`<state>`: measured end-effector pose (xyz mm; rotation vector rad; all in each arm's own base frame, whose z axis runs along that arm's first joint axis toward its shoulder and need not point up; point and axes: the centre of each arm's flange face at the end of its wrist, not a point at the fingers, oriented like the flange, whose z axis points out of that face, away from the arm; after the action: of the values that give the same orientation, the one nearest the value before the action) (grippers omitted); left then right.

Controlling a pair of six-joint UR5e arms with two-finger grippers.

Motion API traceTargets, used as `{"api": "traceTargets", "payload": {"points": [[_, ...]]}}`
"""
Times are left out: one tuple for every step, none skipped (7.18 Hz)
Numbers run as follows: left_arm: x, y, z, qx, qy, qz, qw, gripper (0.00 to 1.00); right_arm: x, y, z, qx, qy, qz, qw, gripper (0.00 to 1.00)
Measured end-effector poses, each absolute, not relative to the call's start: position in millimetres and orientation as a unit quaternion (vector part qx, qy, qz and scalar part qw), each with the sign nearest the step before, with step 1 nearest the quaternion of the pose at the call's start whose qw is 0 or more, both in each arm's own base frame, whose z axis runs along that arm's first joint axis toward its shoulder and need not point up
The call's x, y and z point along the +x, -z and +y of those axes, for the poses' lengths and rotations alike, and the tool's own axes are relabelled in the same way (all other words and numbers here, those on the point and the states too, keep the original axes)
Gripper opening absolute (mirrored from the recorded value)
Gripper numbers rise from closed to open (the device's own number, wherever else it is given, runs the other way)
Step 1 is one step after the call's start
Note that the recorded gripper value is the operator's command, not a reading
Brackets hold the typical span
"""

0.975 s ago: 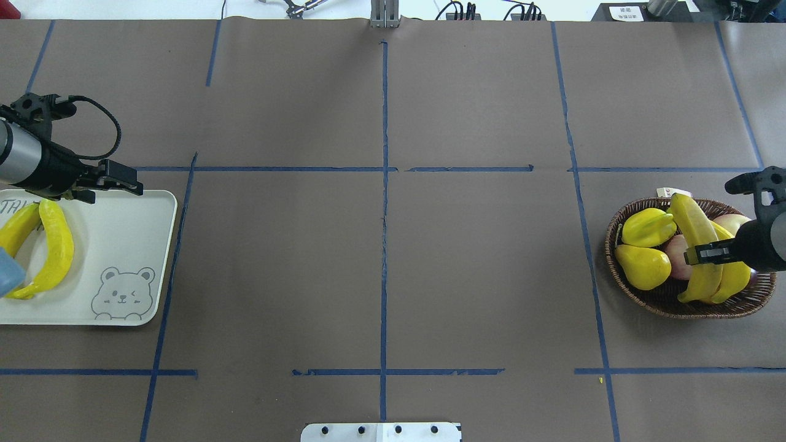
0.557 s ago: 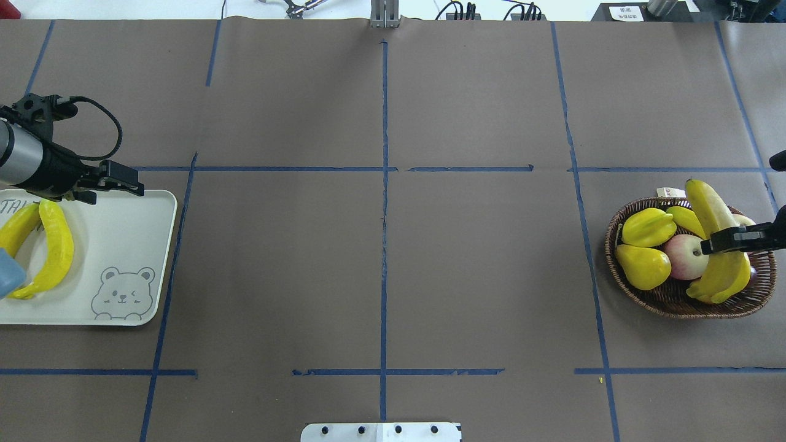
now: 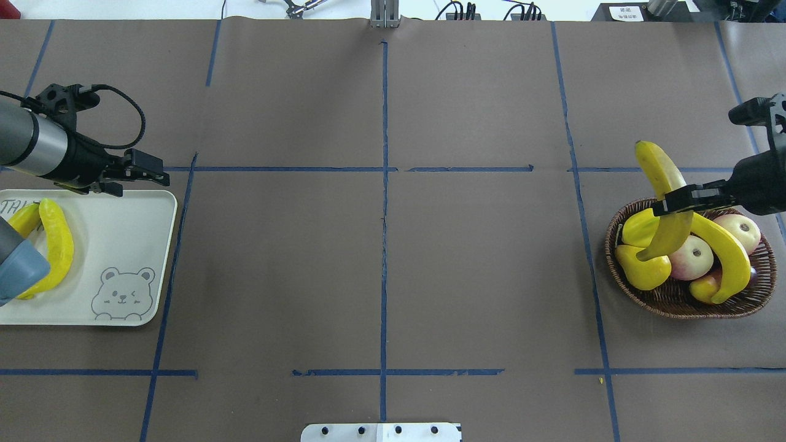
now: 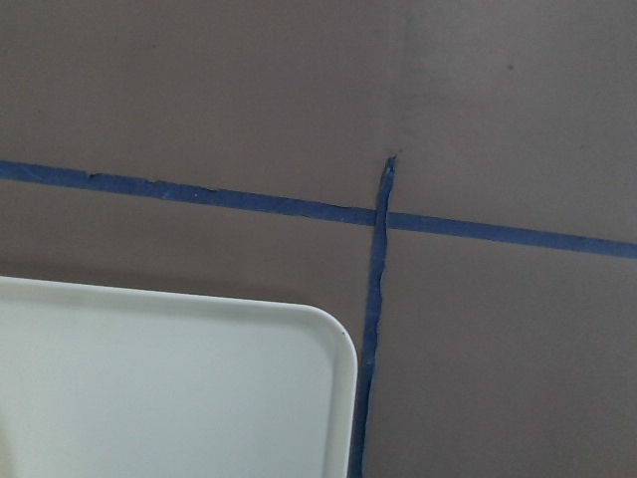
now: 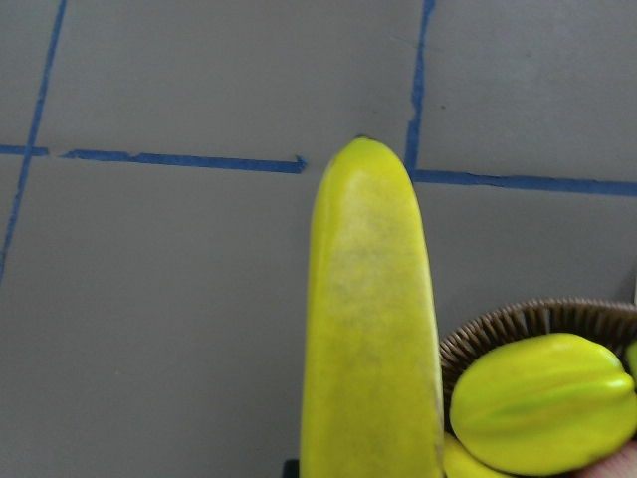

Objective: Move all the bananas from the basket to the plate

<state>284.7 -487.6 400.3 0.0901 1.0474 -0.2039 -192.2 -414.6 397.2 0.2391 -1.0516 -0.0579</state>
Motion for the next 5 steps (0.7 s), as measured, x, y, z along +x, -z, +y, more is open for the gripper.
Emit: {"api": "traceTargets", "payload": {"points": [[303.5,-369.6,-490.3,0.036,0.106,0.518,0.848,1.0,-211.6,-381.9,-427.6,0.118,0.035,-0.51,0.851,0.26],[325.1,-336.7,-489.6,0.026,0.114,0.537,0.835,1.0,-234.7,-361.7,-434.3,0.115,0.037,-0.523,0.844,0.26],[343.5,-301.1,-488.8,0.016,0.122,0.557,0.821,1.0,-261.8,-333.8,-435.8,0.108,0.034,-0.541,0.833,0.26],[356.4,-267.5,-488.0,0.009,0.129,0.576,0.807,1.0,-287.6,-305.4,-435.0,0.108,0.032,-0.557,0.823,0.26],[369.7,-237.0,-483.0,0.001,0.13,0.596,0.793,1.0,-316.0,-276.4,-433.4,0.112,0.036,-0.57,0.813,0.26]]}}
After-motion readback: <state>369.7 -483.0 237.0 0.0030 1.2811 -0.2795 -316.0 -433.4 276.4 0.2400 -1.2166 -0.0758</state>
